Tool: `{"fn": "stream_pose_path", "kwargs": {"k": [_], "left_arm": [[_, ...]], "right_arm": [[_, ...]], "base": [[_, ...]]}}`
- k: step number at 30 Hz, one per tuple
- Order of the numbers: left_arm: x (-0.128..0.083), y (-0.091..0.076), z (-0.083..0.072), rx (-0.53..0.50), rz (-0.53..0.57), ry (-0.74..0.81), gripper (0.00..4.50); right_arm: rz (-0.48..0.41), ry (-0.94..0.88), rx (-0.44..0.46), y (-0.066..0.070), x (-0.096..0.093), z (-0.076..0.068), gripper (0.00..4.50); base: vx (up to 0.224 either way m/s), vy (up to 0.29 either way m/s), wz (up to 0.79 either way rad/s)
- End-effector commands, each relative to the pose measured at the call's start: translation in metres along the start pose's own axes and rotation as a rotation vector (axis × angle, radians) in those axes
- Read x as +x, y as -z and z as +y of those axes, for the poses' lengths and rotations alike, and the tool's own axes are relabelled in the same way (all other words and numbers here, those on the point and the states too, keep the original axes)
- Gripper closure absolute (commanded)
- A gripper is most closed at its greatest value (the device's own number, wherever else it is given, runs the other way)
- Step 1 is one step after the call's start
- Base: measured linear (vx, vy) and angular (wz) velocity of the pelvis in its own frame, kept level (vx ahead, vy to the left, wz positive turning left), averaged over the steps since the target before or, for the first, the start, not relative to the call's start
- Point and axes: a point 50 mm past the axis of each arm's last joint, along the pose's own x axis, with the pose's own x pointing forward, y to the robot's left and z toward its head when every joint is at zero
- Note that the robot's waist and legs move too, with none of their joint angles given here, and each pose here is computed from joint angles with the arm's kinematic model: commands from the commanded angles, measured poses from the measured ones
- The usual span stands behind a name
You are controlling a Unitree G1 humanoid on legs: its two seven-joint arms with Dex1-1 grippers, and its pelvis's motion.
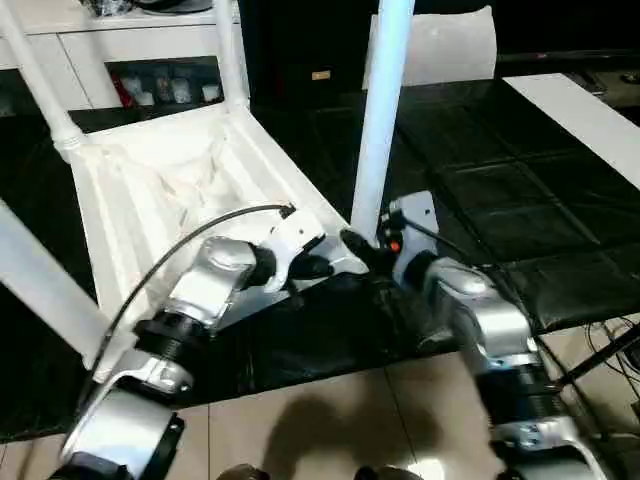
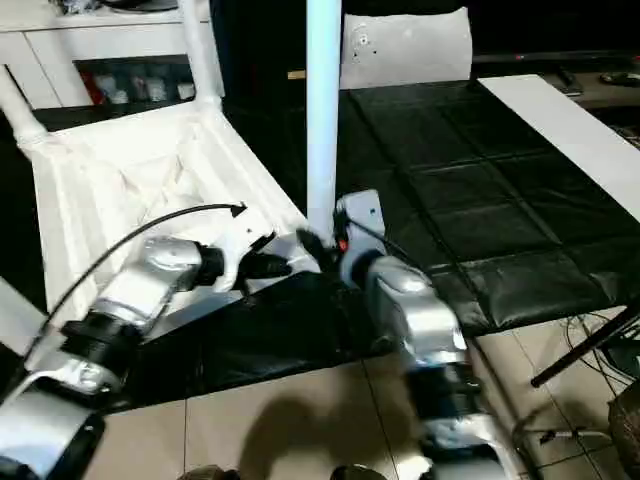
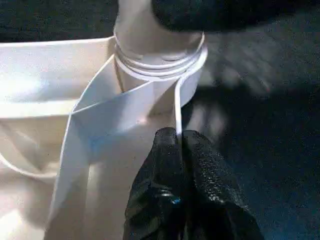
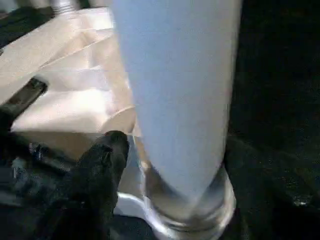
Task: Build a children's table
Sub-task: Rotate leg to tighten
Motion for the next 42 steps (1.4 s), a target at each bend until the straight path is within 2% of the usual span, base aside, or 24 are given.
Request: {"fn": "stream_pose_path", "kwargs": {"k": [1, 3, 8, 10, 17, 20, 22, 25, 29, 31, 35, 39, 42], "left_arm": [[-0.007, -0.009, -0.006, 0.116, -0.029, 0.123, 4.50], [-0.015, -0.001, -0.011, 0.177, 0.011, 0.240, 4.50], [-0.021, 0.008, -0.015, 0.239, 0.063, 0.344, 4.50], [-0.026, 0.011, -0.018, 0.273, 0.079, 0.438, 4.50], [-0.032, 0.011, -0.025, 0.296, 0.104, 0.576, 4.50], [-0.031, 0.010, -0.028, 0.316, 0.113, 0.614, 4.50], [-0.029, 0.009, -0.029, 0.328, 0.114, 0.634, 4.50], [-0.028, 0.008, -0.030, 0.329, 0.113, 0.641, 4.50], [-0.027, 0.008, -0.031, 0.327, 0.114, 0.648, 4.50], [-0.028, 0.008, -0.030, 0.326, 0.114, 0.646, 4.50], [-0.028, 0.008, -0.027, 0.312, 0.110, 0.612, 4.50], [-0.021, 0.007, -0.021, 0.246, 0.088, 0.483, 4.50], [-0.013, 0.003, -0.015, 0.159, 0.049, 0.338, 4.50]], "right_arm": [[-0.005, -0.119, -0.050, -0.003, -0.010, -0.001, 0.90], [0.021, -0.258, -0.108, -0.002, -0.022, -0.002, 0.90], [0.068, -0.439, -0.184, 0.001, -0.035, 0.001, 0.90], [0.129, -0.568, -0.240, 0.006, -0.043, 0.002, 0.90], [0.145, -0.722, -0.207, 0.005, -0.048, 0.007, 1.06], [0.141, -0.773, -0.195, 0.004, -0.047, 0.011, 1.44], [0.138, -0.809, -0.182, 0.005, -0.046, 0.015, 1.53], [0.141, -0.827, -0.172, 0.006, -0.046, 0.017, 1.85], [0.164, -0.865, -0.132, 0.009, -0.050, 0.021, 2.06], [0.172, -0.873, -0.121, 0.010, -0.052, 0.021, 2.33], [0.153, -0.872, -0.078, 0.009, -0.054, 0.023, 2.47], [0.107, -0.780, -0.043, 0.007, -0.048, 0.027, 2.50], [0.086, -0.590, -0.020, 0.007, -0.031, 0.030, 2.50]], "base": [[0.000, 0.000, 0.00], [0.000, 0.000, 0.00], [0.000, 0.000, 0.00], [0.000, 0.000, 0.00], [0.000, 0.000, 0.00], [0.000, 0.000, 0.00], [0.000, 0.000, 0.00], [0.000, 0.000, 0.00], [0.000, 0.000, 0.00], [0.000, 0.000, 0.00], [0.000, 0.000, 0.00], [0.000, 0.000, 0.00], [0.000, 0.000, 0.00]]}}
